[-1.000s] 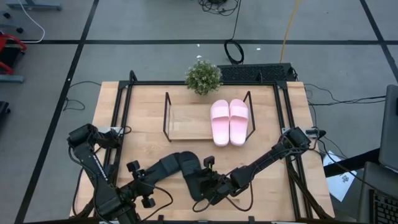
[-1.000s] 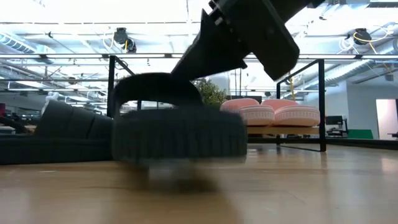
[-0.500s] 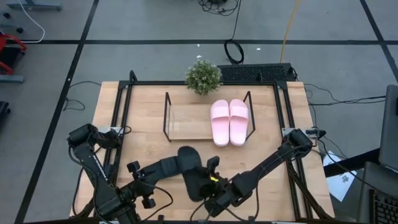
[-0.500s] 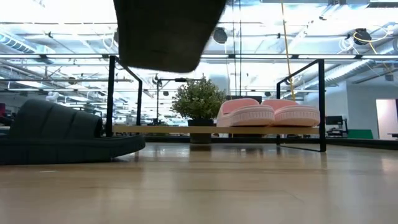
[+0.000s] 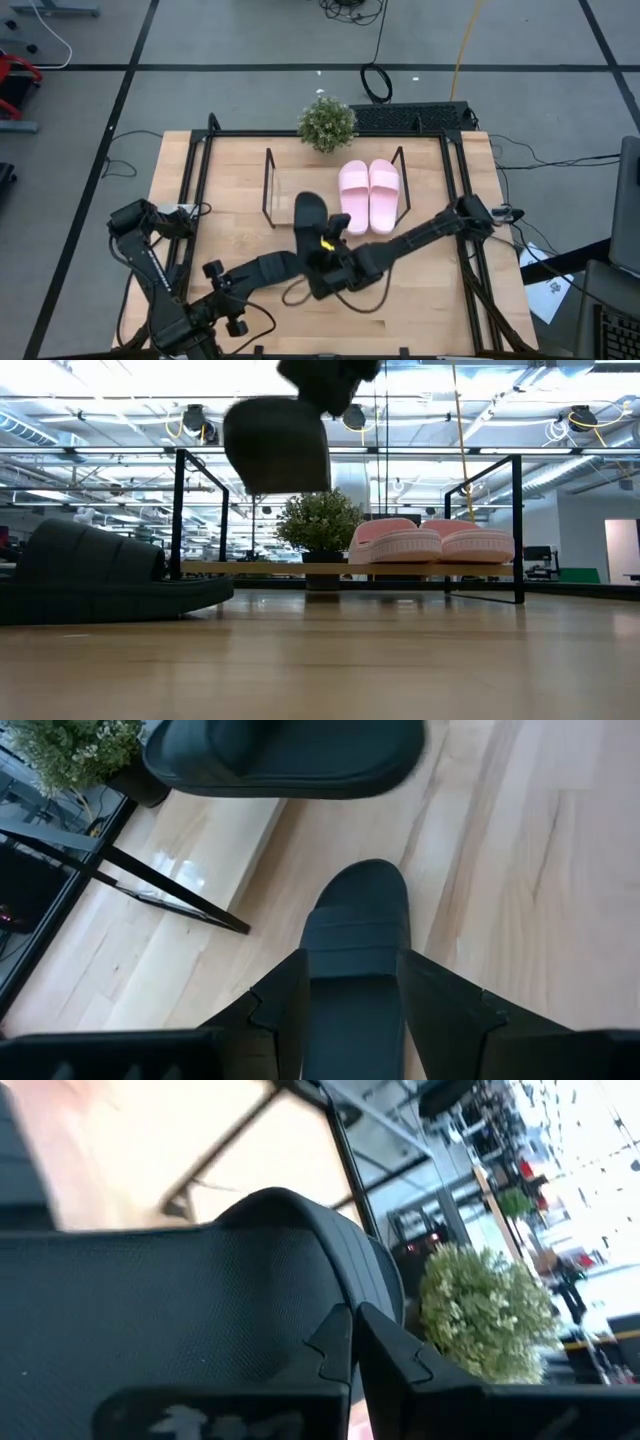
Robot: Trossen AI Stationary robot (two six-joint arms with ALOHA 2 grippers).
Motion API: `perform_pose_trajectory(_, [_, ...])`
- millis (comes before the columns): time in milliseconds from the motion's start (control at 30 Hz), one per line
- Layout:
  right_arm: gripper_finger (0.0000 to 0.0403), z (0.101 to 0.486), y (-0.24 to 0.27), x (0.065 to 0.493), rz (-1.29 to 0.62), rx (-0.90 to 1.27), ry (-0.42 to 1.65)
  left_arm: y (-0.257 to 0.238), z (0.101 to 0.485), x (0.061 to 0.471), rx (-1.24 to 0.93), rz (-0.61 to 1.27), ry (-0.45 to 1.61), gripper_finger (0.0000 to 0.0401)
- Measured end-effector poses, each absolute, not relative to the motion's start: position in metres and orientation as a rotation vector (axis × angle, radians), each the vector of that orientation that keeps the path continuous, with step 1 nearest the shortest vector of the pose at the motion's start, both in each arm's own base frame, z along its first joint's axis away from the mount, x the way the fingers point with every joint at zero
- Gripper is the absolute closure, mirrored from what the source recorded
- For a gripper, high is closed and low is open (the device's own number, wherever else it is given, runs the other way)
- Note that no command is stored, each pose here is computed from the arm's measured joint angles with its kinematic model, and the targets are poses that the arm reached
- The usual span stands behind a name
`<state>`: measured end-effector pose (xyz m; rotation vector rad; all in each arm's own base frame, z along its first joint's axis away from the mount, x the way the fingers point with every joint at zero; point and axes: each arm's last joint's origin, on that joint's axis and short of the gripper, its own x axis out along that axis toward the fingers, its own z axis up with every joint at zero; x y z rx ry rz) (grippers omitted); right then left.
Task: Pick and place slides into the shelf
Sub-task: Put the right black slides on the shelf
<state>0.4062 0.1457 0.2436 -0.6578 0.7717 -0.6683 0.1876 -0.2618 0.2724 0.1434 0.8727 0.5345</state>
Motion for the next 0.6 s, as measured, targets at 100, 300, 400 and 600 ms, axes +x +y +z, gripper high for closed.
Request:
perform_pose_trajectory(100, [0.0403, 0.243, 0.132, 0.409, -0.695, -0.664, 0.803, -0.263, 0.272, 0.186, 0.14, 0.532, 0.87, 0.0249])
perform_pose_trajectory(300, [0.0403, 0.229, 0.11, 0.409, -0.733, -0.684, 0.864, -0.263, 0.272, 0.186, 0.136, 0.533, 0.869, 0.0249])
perform_pose_trajectory(400, [0.0403, 0.216, 0.101, 0.406, -0.743, -0.715, 0.907, -0.263, 0.272, 0.187, 0.136, 0.532, 0.869, 0.0249])
perform_pose_trajectory(600, [0.0403, 0.203, 0.092, 0.405, -0.771, -0.796, 0.928, -0.263, 0.272, 0.187, 0.136, 0.533, 0.868, 0.0249])
